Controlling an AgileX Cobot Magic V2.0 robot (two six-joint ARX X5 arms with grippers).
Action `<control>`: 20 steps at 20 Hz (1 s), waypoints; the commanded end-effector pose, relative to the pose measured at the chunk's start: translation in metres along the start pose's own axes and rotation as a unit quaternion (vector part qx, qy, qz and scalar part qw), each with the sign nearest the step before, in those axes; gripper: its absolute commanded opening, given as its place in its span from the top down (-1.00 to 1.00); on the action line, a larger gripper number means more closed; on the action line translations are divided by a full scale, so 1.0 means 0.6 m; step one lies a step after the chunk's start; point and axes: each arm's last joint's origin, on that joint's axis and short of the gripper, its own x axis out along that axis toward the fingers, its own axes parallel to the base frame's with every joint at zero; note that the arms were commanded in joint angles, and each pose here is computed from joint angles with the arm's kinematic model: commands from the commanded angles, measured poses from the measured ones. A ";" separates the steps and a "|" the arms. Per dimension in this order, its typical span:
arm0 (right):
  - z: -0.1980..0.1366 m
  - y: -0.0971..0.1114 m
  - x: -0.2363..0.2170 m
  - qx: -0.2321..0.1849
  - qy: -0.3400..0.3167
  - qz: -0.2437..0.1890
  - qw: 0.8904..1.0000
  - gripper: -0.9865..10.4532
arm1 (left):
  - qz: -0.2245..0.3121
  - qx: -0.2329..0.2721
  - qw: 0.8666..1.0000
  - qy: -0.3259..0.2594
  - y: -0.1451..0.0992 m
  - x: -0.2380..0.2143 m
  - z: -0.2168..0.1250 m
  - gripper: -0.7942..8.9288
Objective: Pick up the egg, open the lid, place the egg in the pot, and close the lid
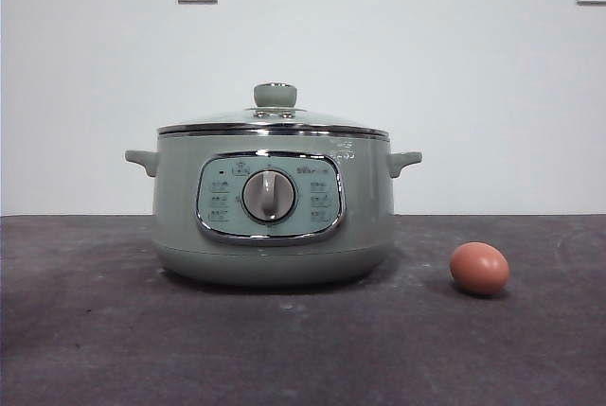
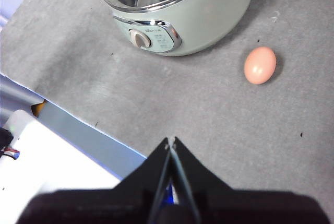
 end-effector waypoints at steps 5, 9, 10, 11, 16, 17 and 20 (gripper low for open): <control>0.001 0.000 0.000 -0.005 0.001 0.000 1.000 0.74 | 0.014 0.008 1.000 -0.002 0.001 -0.001 0.002 0.19; 0.001 0.000 0.000 0.000 0.001 0.000 1.000 0.03 | 0.029 -0.005 1.000 -0.003 0.002 -0.001 0.002 -0.39; 0.001 0.000 0.000 0.000 0.001 0.000 1.000 -0.12 | 0.027 -0.005 1.000 -0.003 0.002 -0.001 0.002 -0.39; 0.001 0.000 0.000 0.000 0.001 0.000 1.000 -0.18 | 0.027 -0.005 1.000 -0.003 0.002 -0.001 0.002 -0.39; 0.001 0.000 0.000 -0.001 -0.001 0.000 1.000 -0.16 | 0.027 -0.005 1.000 -0.003 0.002 -0.001 0.002 -0.39; 0.002 0.000 0.000 -0.002 -0.002 0.000 1.000 -0.16 | 0.027 -0.005 1.000 -0.003 0.002 -0.001 0.002 -0.39; 0.006 -0.003 0.003 0.000 -0.003 0.000 1.000 -0.16 | 0.027 -0.005 1.000 -0.004 0.002 -0.001 0.002 -0.39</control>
